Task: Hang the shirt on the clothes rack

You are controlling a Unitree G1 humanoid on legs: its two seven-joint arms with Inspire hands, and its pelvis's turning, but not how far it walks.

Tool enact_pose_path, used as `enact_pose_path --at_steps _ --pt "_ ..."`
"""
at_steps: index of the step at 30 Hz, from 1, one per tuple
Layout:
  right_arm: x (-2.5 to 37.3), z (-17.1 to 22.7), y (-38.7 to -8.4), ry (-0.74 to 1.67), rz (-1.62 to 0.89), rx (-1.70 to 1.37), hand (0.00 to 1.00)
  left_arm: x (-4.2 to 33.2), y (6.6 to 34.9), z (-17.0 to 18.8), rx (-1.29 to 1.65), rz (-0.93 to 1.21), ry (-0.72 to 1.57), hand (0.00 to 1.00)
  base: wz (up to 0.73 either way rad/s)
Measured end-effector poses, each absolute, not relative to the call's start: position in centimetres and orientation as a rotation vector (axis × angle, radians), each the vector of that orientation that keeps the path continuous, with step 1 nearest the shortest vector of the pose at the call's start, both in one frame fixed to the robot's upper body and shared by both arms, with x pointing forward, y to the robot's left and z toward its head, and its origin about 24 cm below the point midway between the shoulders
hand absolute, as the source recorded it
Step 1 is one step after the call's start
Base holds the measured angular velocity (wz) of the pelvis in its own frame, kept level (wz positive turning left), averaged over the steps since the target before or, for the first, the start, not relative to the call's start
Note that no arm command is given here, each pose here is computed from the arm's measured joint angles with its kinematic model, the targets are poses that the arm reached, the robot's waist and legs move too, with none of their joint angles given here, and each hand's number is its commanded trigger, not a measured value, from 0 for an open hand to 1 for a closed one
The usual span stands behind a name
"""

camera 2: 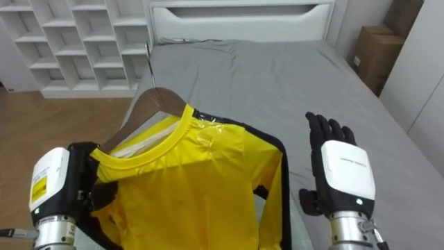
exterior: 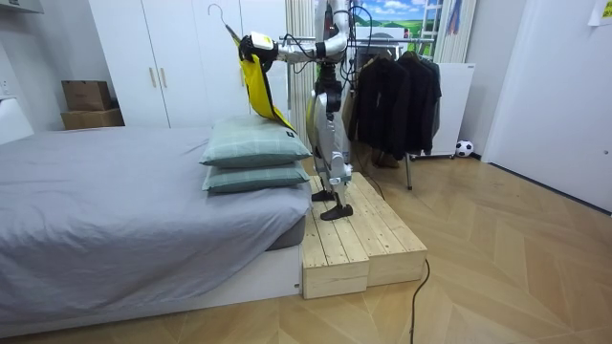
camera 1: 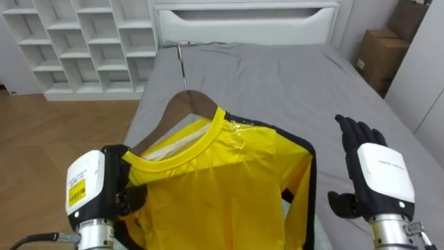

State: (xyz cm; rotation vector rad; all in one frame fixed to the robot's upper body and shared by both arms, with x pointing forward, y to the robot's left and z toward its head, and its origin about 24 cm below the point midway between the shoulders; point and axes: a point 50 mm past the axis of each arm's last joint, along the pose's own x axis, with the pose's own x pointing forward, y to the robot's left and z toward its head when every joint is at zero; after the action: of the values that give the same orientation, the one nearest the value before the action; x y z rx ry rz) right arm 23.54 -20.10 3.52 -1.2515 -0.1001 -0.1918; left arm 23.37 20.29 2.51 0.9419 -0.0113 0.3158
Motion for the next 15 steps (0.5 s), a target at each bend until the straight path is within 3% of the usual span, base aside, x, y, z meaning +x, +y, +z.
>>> enact_pose_path --at_steps 15 --pt "25.1 8.2 -20.0 -0.288 -0.174 -1.337 0.0 24.1 20.0 3.9 0.937 0.32 -0.077 1.0 0.0"
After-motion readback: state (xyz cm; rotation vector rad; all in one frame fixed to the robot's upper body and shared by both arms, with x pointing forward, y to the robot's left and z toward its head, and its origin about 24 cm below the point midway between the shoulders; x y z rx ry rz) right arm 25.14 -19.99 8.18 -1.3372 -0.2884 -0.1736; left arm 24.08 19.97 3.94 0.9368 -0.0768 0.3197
